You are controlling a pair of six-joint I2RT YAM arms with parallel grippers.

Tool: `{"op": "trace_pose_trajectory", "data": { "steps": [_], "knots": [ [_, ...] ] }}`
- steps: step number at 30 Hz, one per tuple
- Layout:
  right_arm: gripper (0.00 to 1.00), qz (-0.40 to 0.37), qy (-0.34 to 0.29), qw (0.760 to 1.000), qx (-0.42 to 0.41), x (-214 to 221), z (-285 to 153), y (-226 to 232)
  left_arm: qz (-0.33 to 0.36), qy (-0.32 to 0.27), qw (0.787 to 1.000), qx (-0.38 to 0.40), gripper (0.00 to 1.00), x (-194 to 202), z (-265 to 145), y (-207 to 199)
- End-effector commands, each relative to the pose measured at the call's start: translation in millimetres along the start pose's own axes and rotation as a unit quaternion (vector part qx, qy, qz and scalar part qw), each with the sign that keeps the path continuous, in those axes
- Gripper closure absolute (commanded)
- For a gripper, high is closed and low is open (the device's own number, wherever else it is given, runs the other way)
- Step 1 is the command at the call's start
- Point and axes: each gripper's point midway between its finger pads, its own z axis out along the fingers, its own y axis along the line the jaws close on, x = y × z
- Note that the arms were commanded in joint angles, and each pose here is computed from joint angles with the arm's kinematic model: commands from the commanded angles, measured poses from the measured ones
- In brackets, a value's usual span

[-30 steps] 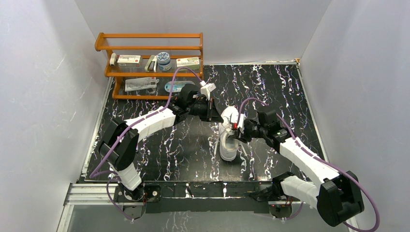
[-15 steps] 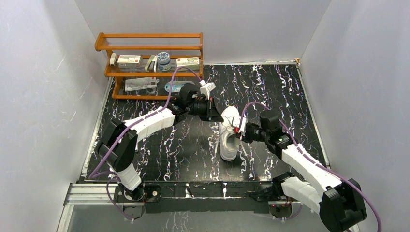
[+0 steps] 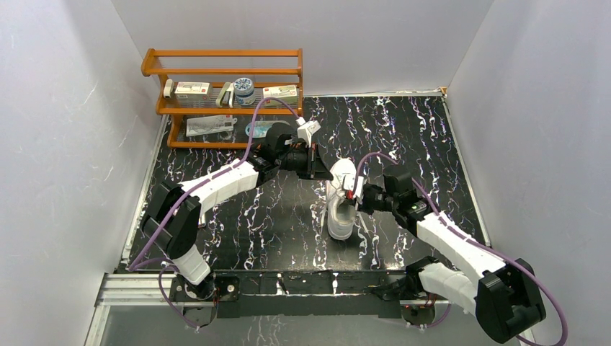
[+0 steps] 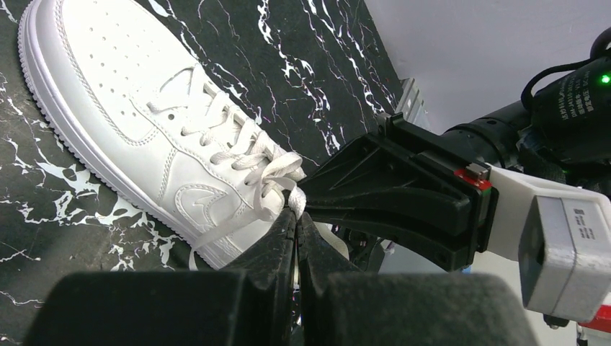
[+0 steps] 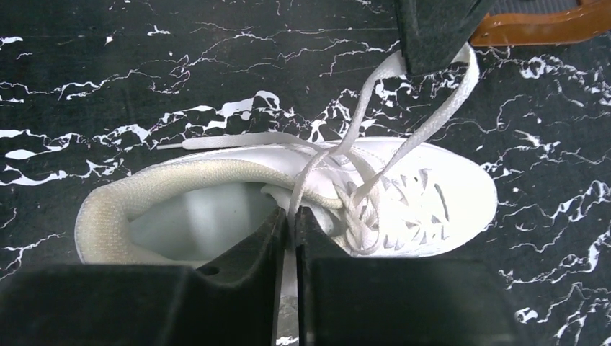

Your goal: Tie the shoes

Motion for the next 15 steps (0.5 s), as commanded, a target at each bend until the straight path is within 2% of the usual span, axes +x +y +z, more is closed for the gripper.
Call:
{"op": "trace_pose_trajectory", "data": {
  "steps": [1, 3, 6, 9, 11, 15],
  "knots": [
    [0.89, 0.037, 0.023, 0.999, 0.004, 0.5, -2.5, -3.5, 0.037, -0.031, 0.998, 0.026, 1.00, -23.2, -17.3, -34.7],
    [1.00, 0.065, 0.033, 0.997, 0.008, -5.5, -7.1, -6.8, 0.039, -0.027, 0.999, 0.024, 1.00, -22.6, -18.0, -34.3],
    [1.00, 0.164, 0.054, 0.985, 0.020, -19.3, -14.6, -12.9, 0.041, -0.025, 0.999, 0.023, 1.00, -21.0, -20.1, -35.2],
    [1.00, 0.292, 0.103, 0.951, 0.014, -23.1, -20.2, -6.6, 0.041, -0.024, 0.999, 0.024, 1.00, -19.3, -22.6, -36.5],
    [1.00, 0.378, 0.128, 0.917, 0.016, -22.5, -21.3, 0.8, 0.040, -0.021, 0.999, 0.024, 1.00, -16.6, -24.1, -36.8],
    [1.00, 0.465, 0.091, 0.880, 0.044, -42.8, -19.8, -4.7, 0.030, -0.015, 0.999, 0.029, 1.00, -9.3, -26.8, -37.0]
  ]
}}
